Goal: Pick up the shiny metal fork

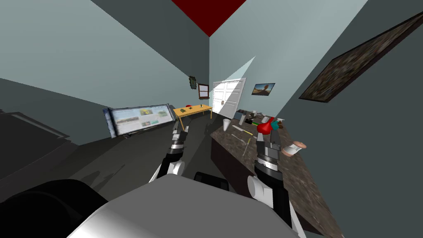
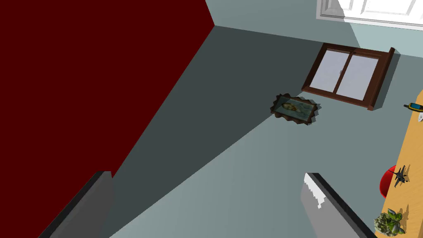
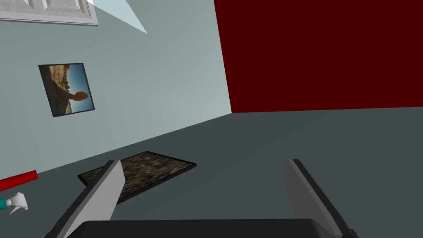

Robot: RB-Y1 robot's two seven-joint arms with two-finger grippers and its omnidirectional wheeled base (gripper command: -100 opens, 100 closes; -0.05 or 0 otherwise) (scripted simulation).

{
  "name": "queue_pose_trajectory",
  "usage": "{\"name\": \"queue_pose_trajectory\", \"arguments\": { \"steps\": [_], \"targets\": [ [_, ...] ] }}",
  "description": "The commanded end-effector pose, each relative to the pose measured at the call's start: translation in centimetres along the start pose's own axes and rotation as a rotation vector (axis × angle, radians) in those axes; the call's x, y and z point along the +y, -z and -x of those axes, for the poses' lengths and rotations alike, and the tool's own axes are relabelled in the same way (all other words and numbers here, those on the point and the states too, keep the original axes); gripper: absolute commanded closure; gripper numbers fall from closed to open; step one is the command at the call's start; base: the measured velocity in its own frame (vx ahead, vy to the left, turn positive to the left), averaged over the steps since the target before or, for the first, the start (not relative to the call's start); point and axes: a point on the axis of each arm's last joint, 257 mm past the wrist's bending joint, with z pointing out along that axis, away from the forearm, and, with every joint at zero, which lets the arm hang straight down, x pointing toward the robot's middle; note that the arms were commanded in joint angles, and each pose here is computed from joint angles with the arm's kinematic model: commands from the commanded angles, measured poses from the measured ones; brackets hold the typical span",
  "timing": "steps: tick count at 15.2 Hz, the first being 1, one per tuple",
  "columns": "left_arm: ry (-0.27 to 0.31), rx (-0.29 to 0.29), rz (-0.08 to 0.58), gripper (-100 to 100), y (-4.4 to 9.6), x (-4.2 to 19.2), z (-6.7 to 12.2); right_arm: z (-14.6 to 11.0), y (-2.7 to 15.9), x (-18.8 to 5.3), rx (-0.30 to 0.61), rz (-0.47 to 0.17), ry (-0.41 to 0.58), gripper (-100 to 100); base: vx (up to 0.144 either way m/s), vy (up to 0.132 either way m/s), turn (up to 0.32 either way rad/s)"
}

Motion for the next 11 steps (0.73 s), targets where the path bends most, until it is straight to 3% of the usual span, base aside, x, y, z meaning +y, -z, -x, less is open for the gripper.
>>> {"name": "queue_pose_trajectory", "arguments": {
  "steps": [1,6,11],
  "targets": [
    [0.000,0.000,0.000,0,0.0,0.0,0.0,-0.4,0.3,-0.5,0.044,-0.008,0.028,-100,0.005,0.012,0.027],
    [0.000,0.000,0.000,0,0.0,0.0,0.0,-0.8,1.1,-1.8,0.114,-0.032,0.080,-100,0.010,0.028,0.033],
    [0.000,0.000,0.000,0,0.0,0.0,0.0,-0.9,3.1,-4.8,0.227,-0.094,0.184,-100,0.024,0.043,0.054]
  ]
}}
